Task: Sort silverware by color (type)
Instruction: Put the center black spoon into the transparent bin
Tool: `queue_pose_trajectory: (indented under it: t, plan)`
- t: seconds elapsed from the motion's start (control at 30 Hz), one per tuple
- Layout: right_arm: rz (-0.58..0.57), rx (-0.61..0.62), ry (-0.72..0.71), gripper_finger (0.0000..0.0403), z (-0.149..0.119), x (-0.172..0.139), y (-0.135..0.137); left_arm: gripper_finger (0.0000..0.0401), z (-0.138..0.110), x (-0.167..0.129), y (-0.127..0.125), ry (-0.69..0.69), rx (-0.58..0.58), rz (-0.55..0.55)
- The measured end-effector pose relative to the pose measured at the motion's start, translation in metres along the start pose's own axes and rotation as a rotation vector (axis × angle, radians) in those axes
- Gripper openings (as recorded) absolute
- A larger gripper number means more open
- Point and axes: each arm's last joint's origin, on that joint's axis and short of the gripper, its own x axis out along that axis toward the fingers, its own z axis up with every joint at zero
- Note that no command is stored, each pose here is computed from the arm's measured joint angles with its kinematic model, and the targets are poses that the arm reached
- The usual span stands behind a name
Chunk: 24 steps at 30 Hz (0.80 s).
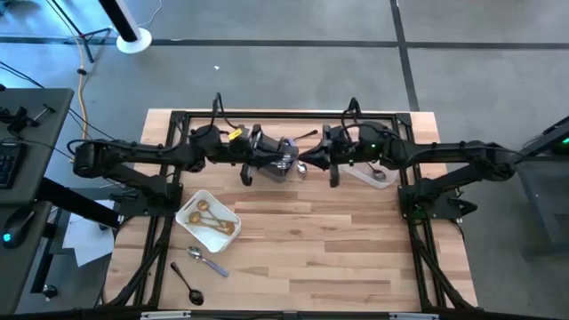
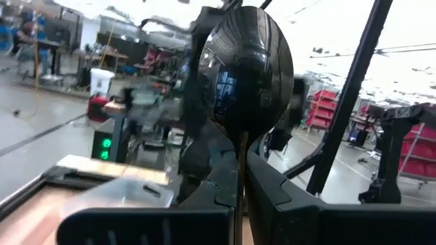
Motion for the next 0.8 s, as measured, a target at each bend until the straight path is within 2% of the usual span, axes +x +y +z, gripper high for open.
queue_pose_trajectory:
  t: [0.17, 0.33, 0.5, 0.6, 0.8]
  plan:
    - [-0.014, 0.062, 0.005, 0.0034, -0.005, 0.006, -0.004, 0.0000, 0.010, 0.005, -0.003, -0.023, 0.009, -0.016]
    - [0.003, 0.119, -0.018, 0.0106, -0.004, 0.009, -0.004, 0.0000, 0.015, 0.009, -0.003, -0.037, 0.007, -0.021]
    - [0.092, 0.136, -0.004, 0.0165, -0.012, 0.021, -0.007, 0.0000, 0.009, 0.021, -0.003, -0.010, -0.004, -0.029]
    - [0.138, 0.156, 0.009, 0.0178, -0.018, 0.028, -0.009, 0.0000, 0.009, 0.027, -0.004, -0.010, -0.004, -0.046]
    - [0.178, 0.158, 0.017, 0.0180, -0.021, 0.032, -0.009, 0.0000, 0.007, 0.030, -0.004, 0.001, -0.008, -0.057]
